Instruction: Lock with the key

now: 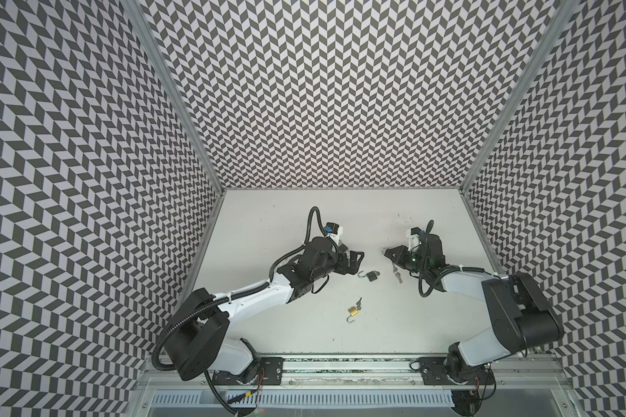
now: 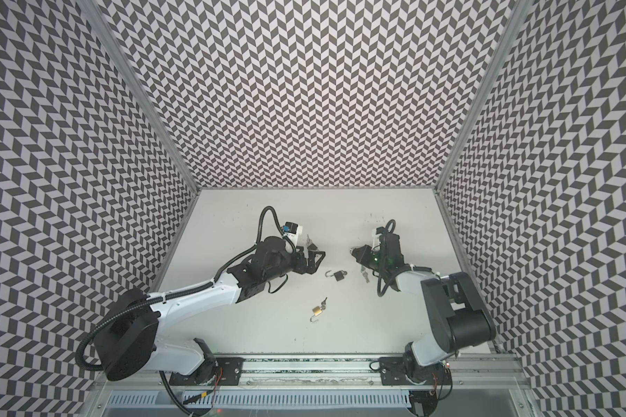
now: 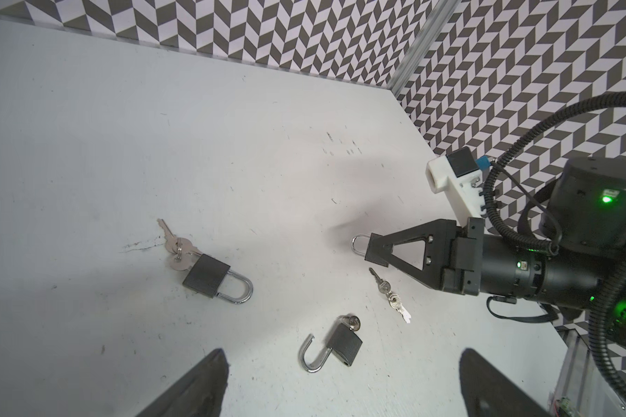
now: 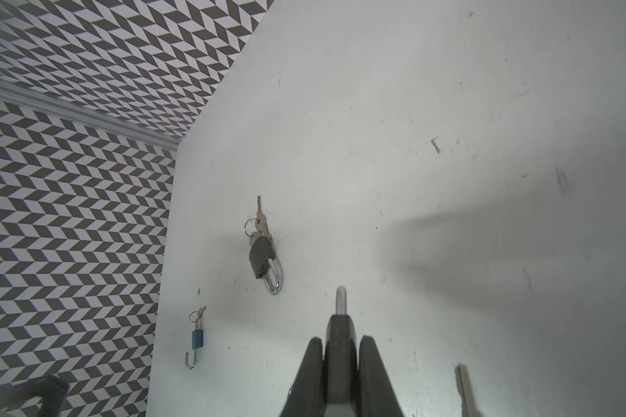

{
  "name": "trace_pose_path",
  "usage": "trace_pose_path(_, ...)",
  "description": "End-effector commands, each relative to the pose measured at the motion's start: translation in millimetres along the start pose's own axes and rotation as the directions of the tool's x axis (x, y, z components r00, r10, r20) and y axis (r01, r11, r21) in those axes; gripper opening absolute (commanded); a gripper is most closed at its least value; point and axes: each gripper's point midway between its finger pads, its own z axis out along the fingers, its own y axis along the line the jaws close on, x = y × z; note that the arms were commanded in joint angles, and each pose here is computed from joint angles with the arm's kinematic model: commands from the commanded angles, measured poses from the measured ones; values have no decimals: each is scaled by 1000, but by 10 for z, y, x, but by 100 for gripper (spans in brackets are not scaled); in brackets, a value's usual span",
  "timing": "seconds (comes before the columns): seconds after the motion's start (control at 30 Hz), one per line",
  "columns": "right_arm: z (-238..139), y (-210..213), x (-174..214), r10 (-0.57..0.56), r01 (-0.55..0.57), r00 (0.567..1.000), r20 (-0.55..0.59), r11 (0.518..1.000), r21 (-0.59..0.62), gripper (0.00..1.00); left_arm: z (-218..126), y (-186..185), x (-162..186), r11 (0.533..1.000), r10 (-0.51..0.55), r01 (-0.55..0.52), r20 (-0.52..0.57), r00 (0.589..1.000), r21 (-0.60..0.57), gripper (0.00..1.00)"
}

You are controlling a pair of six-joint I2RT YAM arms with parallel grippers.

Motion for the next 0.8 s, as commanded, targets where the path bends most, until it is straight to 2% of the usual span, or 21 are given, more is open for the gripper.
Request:
trace_pose_path(0.0,87,166,-240,-16,21,998,68,997,-69,0,17,52,-147,1000,22,-21,71,997,-16,100)
trace_pose_path(0.17,212,56,-317,5,-1,996,94,999,-37,0,43,88,-120,1000,16,-15,63,998,-20,100)
trace_pose_path(0.57,365,-6,-421,50,-44,990,129,998,-48,0,-14,122,-120,1000,-1,1,68,998,-1,100)
trace_pose_path(0.77,397,-91,-402,72,-66,990,119,996,-56,4,-63,120,-142,1000,-6,5,82,997,4,100)
